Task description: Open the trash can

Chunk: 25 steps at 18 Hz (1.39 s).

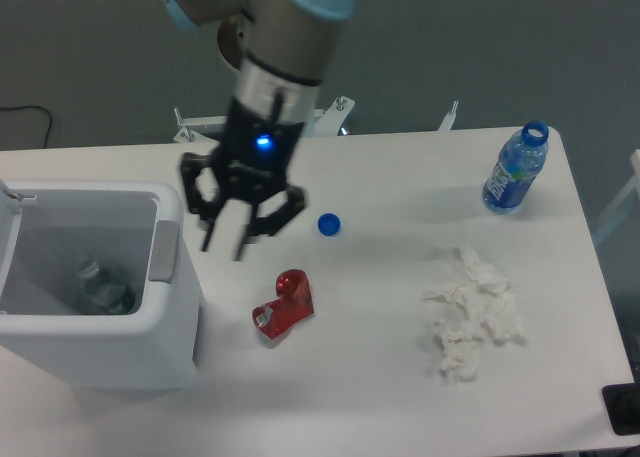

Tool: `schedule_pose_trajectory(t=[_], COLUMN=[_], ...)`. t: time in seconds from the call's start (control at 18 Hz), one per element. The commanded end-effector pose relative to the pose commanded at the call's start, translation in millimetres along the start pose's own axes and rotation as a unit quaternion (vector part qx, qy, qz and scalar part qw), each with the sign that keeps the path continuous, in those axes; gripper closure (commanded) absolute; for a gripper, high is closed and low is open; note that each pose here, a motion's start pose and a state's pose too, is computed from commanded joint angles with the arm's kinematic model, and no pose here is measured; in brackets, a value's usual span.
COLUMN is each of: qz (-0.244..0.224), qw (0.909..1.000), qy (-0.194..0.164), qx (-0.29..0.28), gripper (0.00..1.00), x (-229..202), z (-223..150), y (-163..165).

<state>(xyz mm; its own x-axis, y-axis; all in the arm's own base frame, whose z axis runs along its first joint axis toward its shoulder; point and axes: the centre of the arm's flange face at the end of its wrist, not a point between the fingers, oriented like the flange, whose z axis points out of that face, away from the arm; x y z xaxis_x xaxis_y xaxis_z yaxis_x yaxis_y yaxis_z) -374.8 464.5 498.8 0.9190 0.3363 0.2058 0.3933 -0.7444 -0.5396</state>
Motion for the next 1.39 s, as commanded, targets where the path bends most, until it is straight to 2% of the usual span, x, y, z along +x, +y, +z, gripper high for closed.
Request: schedule_pose_trajectory(t=[0.17,0.28,0.33,0.44,0.56,0.78,1.0,1.11,1.39], qz=[0.009,0.017,0.044,0.109,0.17,0.238,0.264,0.276,0.276], qw=[0.993,0.9878,0.9855,0.9765,0.9602,0.9374,0.9185,0.9104,0.9081], qy=[-0.097,-0.119,-0.122,-0.119,-0.111,-0.071,-0.07,-0.067,-0.059], qx=[-0.065,-0.099,-0.11,-0.143,-0.192,-0.244,-0.286,-0.301,-0.309], gripper=[0.0,0.0,0.0,0.0,0.0,0.0,0.0,0.0,0.0], x=[-44.4,-79.0,-91.7,-120.6,-147.4,-199.3,-240.5,-243.5,-242.4], z=[9.9,23.4,22.4,28.7,30.2,24.6,27.0,30.0,35.0], y=[18.3,29.7,34.4,45.5,61.1,89.7,105.2,108.1,110.5])
